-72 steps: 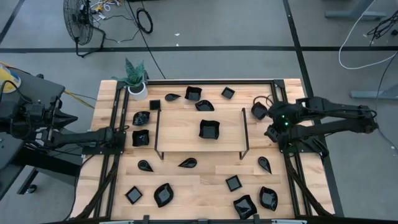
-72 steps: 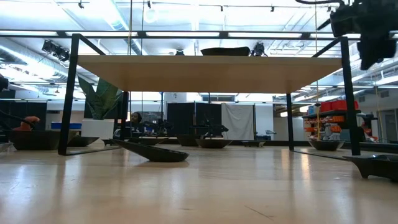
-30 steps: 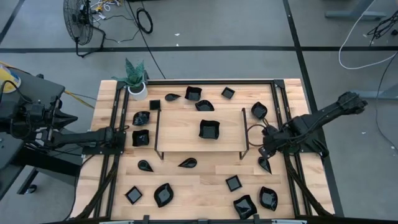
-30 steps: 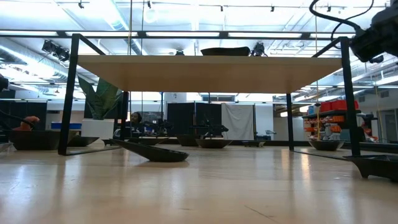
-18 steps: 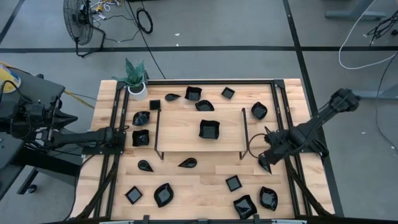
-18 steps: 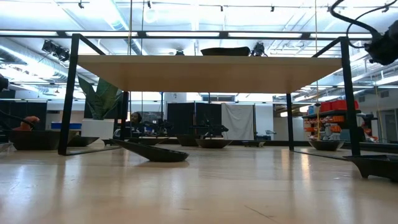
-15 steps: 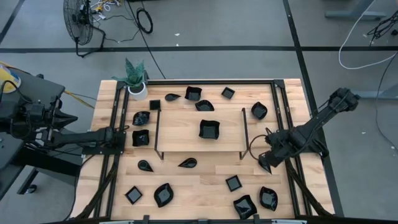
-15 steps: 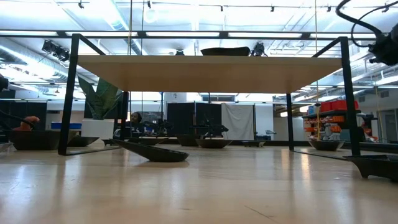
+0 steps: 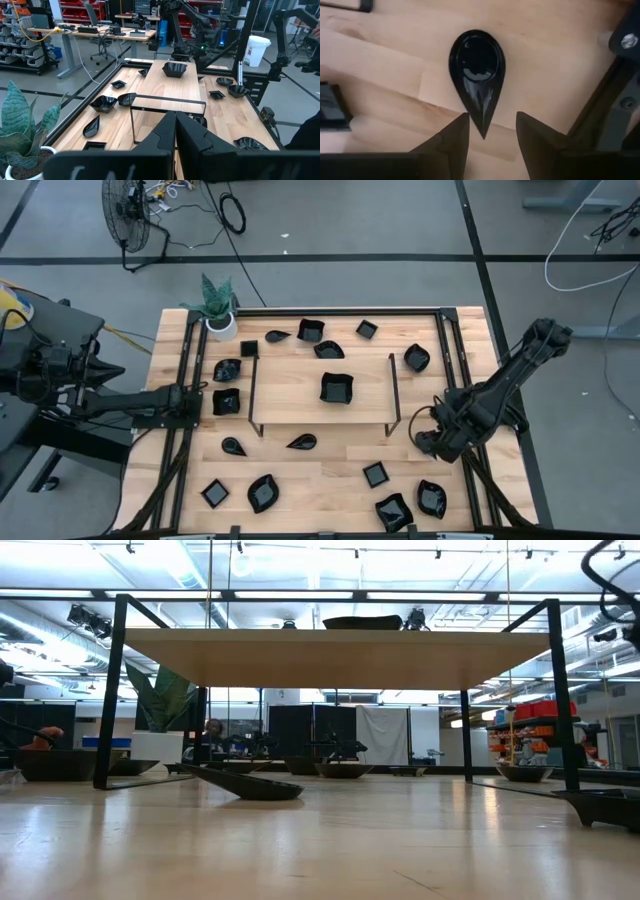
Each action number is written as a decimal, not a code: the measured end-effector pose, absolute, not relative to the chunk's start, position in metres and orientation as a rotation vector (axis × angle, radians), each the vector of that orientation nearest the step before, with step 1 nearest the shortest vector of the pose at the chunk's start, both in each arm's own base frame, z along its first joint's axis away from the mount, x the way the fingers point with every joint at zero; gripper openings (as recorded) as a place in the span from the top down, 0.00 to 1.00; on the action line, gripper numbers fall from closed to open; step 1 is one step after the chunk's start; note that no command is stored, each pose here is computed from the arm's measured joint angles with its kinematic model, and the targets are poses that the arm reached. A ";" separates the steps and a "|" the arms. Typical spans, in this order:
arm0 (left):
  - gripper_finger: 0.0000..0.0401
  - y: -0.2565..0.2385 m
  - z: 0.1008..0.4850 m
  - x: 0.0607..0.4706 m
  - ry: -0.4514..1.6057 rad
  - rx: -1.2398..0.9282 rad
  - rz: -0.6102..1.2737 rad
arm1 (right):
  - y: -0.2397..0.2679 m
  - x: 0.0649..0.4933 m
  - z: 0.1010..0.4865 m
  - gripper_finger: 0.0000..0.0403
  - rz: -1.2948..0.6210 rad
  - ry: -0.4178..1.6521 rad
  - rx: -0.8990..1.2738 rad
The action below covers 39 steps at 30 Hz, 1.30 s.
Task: Pick & Place Mini shaped plates
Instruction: Put the drop shaped plate on the shelf
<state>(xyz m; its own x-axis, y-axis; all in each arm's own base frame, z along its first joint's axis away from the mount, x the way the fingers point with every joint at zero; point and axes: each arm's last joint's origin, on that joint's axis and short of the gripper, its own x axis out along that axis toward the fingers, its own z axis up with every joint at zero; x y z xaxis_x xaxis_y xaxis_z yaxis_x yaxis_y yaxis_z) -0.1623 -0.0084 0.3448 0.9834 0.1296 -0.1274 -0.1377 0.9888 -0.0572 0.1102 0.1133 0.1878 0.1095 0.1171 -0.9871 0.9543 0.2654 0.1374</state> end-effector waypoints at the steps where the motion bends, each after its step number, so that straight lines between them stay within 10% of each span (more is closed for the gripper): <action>1: 0.95 -0.008 0.345 -0.162 0.124 -0.066 0.135 | 0.114 0.110 0.186 0.59 -0.867 1.301 1.149; 39: 0.95 -0.008 0.345 -0.162 0.124 -0.065 0.135 | 0.128 0.111 0.139 0.59 -1.091 1.249 1.122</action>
<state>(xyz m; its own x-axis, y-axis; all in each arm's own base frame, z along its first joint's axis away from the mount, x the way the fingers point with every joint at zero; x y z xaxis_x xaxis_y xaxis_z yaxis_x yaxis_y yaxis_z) -0.1623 -0.0084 0.3448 0.9833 0.1300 -0.1273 -0.1380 0.9888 -0.0567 0.1110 0.1278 0.1391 0.0271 0.0011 -0.9996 0.9907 0.1336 0.0270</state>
